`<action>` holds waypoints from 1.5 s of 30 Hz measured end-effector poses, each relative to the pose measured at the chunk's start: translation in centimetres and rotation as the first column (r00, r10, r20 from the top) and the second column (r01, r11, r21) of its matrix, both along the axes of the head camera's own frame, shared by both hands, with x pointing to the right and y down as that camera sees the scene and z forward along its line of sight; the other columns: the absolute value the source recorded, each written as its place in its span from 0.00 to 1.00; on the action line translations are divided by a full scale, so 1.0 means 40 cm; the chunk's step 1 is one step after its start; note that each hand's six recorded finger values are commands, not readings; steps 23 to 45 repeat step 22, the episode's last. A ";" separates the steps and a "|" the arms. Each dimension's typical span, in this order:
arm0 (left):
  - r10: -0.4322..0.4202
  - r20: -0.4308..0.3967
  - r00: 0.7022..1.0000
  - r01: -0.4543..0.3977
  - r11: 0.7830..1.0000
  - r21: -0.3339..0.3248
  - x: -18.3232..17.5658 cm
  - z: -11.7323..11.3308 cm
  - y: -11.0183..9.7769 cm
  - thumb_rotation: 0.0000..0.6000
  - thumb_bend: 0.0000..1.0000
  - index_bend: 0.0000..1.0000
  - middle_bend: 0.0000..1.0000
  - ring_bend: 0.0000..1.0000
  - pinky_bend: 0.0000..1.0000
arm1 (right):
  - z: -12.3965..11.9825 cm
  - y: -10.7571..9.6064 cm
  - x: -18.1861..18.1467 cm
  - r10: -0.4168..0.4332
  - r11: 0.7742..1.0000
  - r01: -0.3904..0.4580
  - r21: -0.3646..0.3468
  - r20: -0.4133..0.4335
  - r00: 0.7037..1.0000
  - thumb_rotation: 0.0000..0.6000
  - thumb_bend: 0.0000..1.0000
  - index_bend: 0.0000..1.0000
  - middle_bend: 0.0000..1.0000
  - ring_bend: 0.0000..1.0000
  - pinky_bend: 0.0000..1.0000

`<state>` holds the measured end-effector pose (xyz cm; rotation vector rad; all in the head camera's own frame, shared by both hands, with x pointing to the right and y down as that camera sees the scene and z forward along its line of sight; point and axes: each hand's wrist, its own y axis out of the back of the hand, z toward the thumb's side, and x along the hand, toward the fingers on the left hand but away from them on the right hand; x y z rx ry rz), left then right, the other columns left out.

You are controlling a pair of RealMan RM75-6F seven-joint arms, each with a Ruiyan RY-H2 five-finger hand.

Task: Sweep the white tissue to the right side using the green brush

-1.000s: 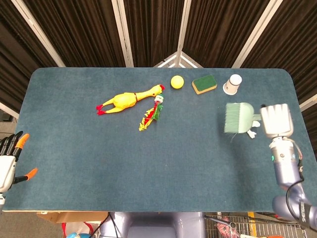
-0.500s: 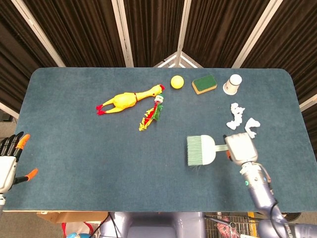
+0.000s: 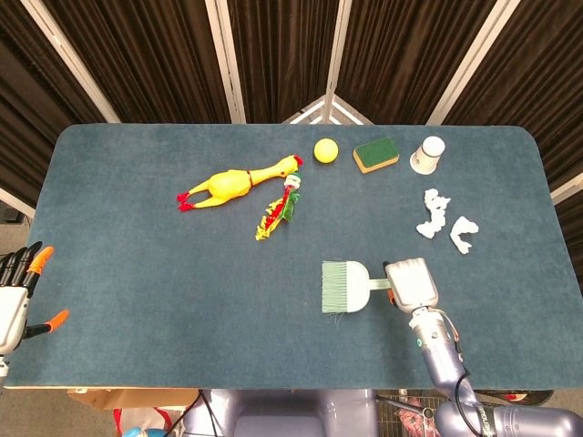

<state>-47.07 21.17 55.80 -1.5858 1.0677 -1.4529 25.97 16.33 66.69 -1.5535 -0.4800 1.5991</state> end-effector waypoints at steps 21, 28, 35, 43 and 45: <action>0.007 0.025 1.000 -0.007 1.000 0.007 0.001 -0.002 0.003 1.00 0.01 0.00 0.00 0.00 0.00 | -0.126 0.049 0.229 0.029 0.993 -0.005 0.119 -0.200 0.979 1.00 0.35 0.00 0.01 0.00 0.05; 0.010 0.032 0.999 -0.010 1.000 0.011 0.000 -0.003 0.003 1.00 0.01 0.00 0.00 0.00 0.00 | -0.136 0.052 0.238 0.033 0.991 -0.007 0.136 -0.188 0.982 1.00 0.35 0.00 0.00 0.00 0.04; 0.010 0.032 0.999 -0.010 1.000 0.011 0.000 -0.003 0.003 1.00 0.01 0.00 0.00 0.00 0.00 | -0.136 0.052 0.238 0.033 0.991 -0.007 0.136 -0.188 0.982 1.00 0.35 0.00 0.00 0.00 0.04; 0.010 0.032 0.999 -0.010 1.000 0.011 0.000 -0.003 0.003 1.00 0.01 0.00 0.00 0.00 0.00 | -0.136 0.052 0.238 0.033 0.991 -0.007 0.136 -0.188 0.982 1.00 0.35 0.00 0.00 0.00 0.04; 0.010 0.032 0.999 -0.010 1.000 0.011 0.000 -0.003 0.003 1.00 0.01 0.00 0.00 0.00 0.00 | -0.136 0.052 0.238 0.033 0.991 -0.007 0.136 -0.188 0.982 1.00 0.35 0.00 0.00 0.00 0.04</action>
